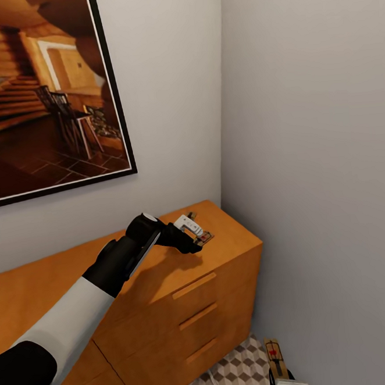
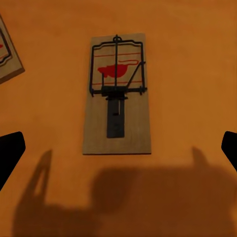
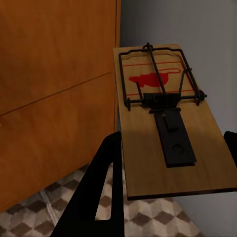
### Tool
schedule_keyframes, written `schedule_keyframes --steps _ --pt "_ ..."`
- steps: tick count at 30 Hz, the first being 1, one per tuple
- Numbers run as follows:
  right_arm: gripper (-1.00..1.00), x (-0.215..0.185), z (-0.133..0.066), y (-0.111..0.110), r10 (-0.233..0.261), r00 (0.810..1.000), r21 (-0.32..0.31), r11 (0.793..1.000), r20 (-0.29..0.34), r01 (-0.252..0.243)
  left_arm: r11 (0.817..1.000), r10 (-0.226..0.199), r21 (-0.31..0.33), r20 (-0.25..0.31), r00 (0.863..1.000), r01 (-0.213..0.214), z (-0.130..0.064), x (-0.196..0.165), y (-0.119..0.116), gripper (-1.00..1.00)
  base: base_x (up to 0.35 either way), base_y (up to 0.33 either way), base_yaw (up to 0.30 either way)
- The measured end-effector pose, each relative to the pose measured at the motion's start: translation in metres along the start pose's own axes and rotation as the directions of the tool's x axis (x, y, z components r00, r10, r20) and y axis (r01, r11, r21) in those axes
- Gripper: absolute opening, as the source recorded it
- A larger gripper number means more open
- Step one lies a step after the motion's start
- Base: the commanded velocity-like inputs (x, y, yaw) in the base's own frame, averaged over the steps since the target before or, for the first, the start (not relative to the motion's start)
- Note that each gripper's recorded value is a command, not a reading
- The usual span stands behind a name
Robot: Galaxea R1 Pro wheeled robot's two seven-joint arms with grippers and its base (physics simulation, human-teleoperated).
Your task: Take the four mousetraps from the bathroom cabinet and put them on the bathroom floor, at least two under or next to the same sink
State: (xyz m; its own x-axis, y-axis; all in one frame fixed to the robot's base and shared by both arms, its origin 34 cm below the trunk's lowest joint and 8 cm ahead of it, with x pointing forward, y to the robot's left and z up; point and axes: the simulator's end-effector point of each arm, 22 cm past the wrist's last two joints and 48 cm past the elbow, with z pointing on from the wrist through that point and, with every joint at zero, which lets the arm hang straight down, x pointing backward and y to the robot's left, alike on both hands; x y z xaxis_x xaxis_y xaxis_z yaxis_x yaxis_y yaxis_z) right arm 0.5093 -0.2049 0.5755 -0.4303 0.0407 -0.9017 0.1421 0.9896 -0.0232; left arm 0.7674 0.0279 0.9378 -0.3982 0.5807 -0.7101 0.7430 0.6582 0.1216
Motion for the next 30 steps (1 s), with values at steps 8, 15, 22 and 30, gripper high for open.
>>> schedule_keyframes --steps 8,15,22,30 --pt "-1.0 0.0016 -0.0001 -0.0001 0.0 1.0 0.0 1.0 -0.004 0.0 1.0 -0.002 0.003 -0.003 1.0 0.002 0.0022 0.0019 0.0001 1.0 0.052 0.0 0.0" --pt "-1.0 0.0019 -0.0004 0.0 -0.001 1.0 0.0 1.0 -0.004 0.001 1.0 -0.003 0.003 -0.004 1.0 0.003 0.0024 0.0022 0.0 1.0 0.112 0.0 0.0" --pt "-1.0 0.002 -0.0002 -0.0001 -0.001 1.0 0.0 1.0 -0.004 0.001 1.0 -0.004 0.004 -0.005 1.0 0.004 0.0029 0.0028 -0.0002 1.0 0.07 0.0 0.0" --pt "-1.0 0.0019 -0.0002 0.0002 -0.001 1.0 0.0 1.0 -0.004 0.001 1.0 -0.002 0.005 -0.007 1.0 0.003 0.0035 0.003 -0.0009 1.0 0.008 0.0 0.0"
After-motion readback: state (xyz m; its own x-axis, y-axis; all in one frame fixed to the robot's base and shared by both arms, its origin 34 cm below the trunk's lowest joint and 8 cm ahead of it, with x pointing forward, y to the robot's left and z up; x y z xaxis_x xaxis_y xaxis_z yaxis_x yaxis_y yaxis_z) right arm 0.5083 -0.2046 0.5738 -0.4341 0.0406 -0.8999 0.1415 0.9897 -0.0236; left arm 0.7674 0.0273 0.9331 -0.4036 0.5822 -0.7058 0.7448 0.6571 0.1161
